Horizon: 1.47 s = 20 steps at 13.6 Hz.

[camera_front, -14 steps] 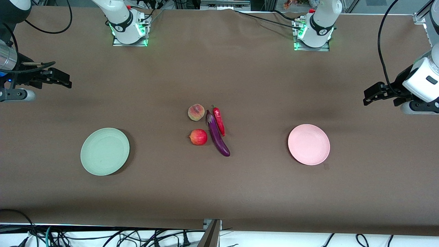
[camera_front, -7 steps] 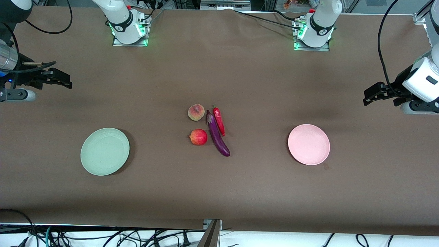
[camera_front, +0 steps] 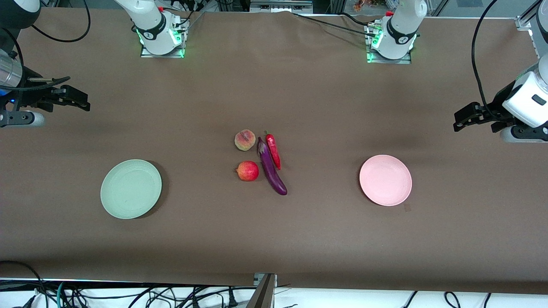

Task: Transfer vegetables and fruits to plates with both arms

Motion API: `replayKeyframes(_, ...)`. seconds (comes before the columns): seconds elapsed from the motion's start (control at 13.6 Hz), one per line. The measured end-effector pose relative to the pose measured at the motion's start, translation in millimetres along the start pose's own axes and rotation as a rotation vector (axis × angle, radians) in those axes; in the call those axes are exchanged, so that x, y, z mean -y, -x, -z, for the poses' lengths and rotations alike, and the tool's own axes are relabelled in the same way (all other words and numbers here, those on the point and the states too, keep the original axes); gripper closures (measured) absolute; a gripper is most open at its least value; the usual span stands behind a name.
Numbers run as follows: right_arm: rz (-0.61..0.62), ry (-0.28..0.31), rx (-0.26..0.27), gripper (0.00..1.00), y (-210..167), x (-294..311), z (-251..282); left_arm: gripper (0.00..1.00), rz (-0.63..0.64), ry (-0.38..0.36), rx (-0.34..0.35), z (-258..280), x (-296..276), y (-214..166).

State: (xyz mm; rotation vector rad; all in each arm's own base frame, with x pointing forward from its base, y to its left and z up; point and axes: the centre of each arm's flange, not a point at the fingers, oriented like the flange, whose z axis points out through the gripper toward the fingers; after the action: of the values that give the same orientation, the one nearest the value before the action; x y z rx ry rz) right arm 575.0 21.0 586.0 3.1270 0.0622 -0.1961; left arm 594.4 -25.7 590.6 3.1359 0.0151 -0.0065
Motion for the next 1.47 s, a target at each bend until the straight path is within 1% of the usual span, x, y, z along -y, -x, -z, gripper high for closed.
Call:
replayKeyframes(1.1, -0.005, -0.001, 0.009, 0.0, -4, -2, -5, 0.0, 0.0, 0.0, 0.0, 0, 0, 0)
replayKeyframes(1.32, -0.015, -0.002, 0.02, 0.0, -7, -8, -12, 0.0, -0.006, 0.002, 0.0, 0, -4, 0)
replayKeyframes(1.47, -0.012, -0.002, 0.026, 0.0, -10, -7, -15, 0.0, -0.008, 0.018, 0.001, 0, -7, 0)
